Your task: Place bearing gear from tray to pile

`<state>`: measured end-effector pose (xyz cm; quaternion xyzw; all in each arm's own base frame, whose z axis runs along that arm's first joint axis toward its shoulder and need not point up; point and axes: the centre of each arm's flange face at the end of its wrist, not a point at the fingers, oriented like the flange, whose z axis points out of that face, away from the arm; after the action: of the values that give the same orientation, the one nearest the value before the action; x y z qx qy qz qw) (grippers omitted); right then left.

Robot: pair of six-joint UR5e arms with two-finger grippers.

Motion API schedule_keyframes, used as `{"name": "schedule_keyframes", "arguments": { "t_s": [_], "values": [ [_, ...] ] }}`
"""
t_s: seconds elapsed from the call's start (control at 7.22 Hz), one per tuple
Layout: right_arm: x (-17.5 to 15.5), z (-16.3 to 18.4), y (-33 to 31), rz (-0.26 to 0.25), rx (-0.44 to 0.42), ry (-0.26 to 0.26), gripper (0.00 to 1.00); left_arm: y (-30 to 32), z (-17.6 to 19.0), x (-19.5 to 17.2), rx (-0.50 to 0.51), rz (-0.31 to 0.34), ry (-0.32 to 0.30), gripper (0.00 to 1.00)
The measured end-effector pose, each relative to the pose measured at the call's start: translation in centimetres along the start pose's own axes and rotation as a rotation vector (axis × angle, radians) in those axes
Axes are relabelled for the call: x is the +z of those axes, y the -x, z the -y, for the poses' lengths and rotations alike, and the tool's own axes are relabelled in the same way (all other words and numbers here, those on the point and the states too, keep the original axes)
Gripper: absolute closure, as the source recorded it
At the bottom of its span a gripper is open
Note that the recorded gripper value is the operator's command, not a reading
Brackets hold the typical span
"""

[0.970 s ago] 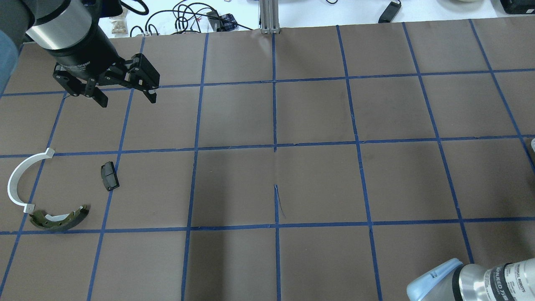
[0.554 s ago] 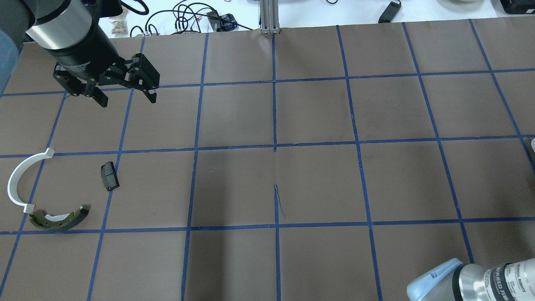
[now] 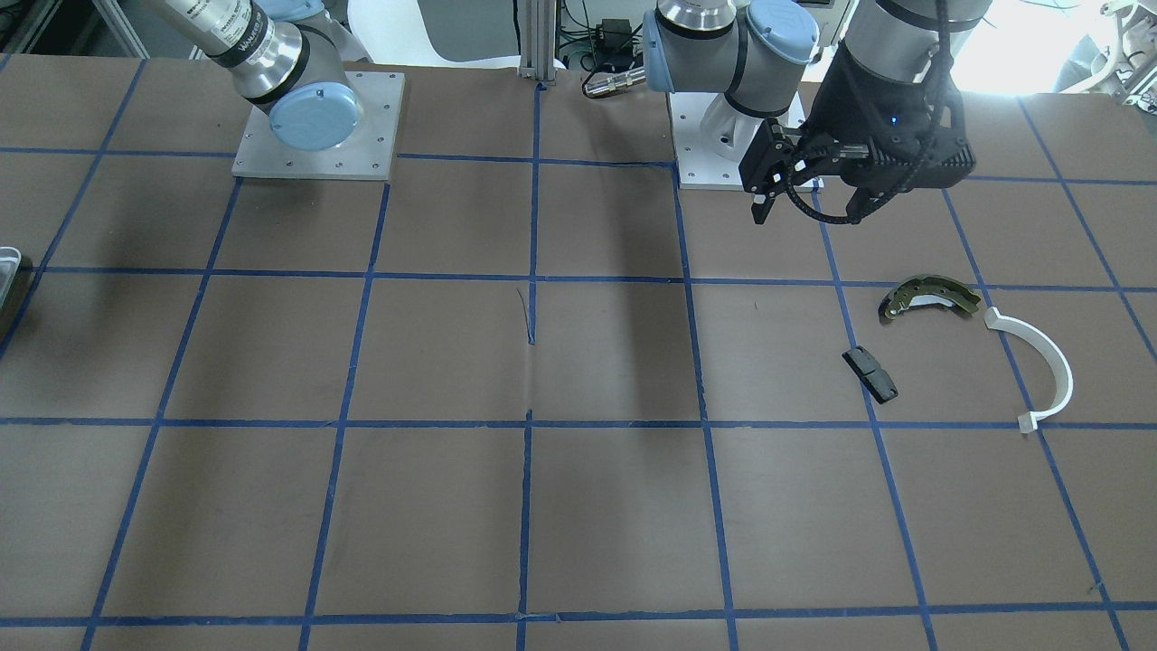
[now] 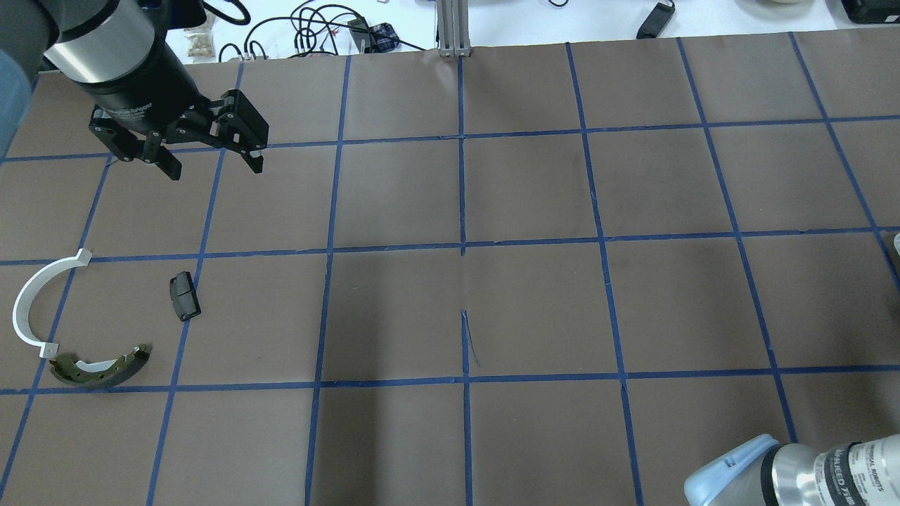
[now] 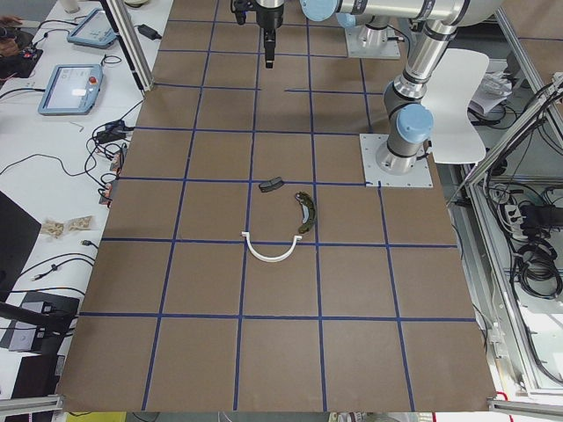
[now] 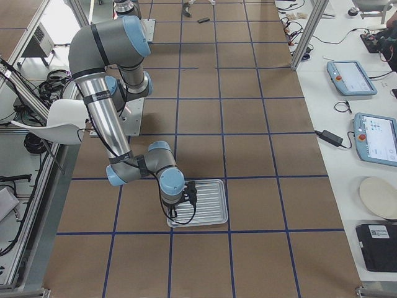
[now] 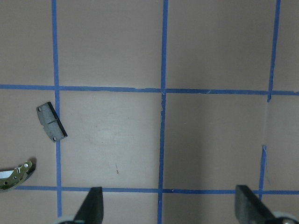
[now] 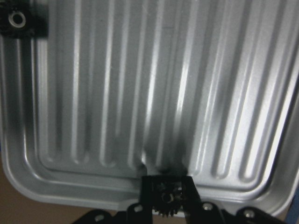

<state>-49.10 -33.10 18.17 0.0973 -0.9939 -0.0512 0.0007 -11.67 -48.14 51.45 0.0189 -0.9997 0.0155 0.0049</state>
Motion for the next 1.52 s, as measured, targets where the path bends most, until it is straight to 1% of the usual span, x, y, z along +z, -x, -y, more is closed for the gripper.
{"name": "schedule_keyframes", "arguments": {
  "t_s": [0.28,0.42,0.55,0.69,0.83,0.97,1.11,1.25,1.39,1.52],
  "values": [
    [-0.9,-0.1,-0.1,-0.01,0.01,-0.001,0.92,0.0,0.0,0.0,0.0,0.0,0.001,0.0],
    [-2.6,0.0,0.4,-0.03,0.013,-0.005,0.92,0.0,0.0,0.0,0.0,0.0,0.001,0.0],
    [-5.2,0.8,1.8,-0.049,0.016,-0.012,0.92,0.0,0.0,0.0,0.0,0.0,0.0,0.0],
    [-8.4,3.2,4.6,-0.059,0.018,-0.018,0.91,0.0,0.0,0.0,0.0,0.0,0.0,0.0],
    [-11.8,7.1,9.1,-0.058,0.033,-0.021,0.91,0.0,0.0,0.1,0.0,0.0,0.001,0.0],
    [-14.4,11.5,14.8,-0.043,0.074,-0.019,0.91,0.0,0.0,0.0,0.0,0.0,0.001,0.0],
    [-16.0,16.2,21.4,-0.035,0.125,-0.013,0.91,0.0,0.0,0.0,0.0,0.0,0.0,0.0],
    [-16.8,20.9,29.2,-0.035,0.19,-0.014,0.91,0.0,0.0,0.1,0.0,0.0,0.001,0.0],
    [-16.9,24.8,37.3,-0.017,0.261,-0.03,0.91,0.0,0.0,0.1,0.0,0.0,0.001,0.0],
    [-16.6,27.8,45.7,0.025,0.325,-0.059,0.9,0.0,0.1,0.1,0.0,0.0,0.002,0.0]
  ]
}}
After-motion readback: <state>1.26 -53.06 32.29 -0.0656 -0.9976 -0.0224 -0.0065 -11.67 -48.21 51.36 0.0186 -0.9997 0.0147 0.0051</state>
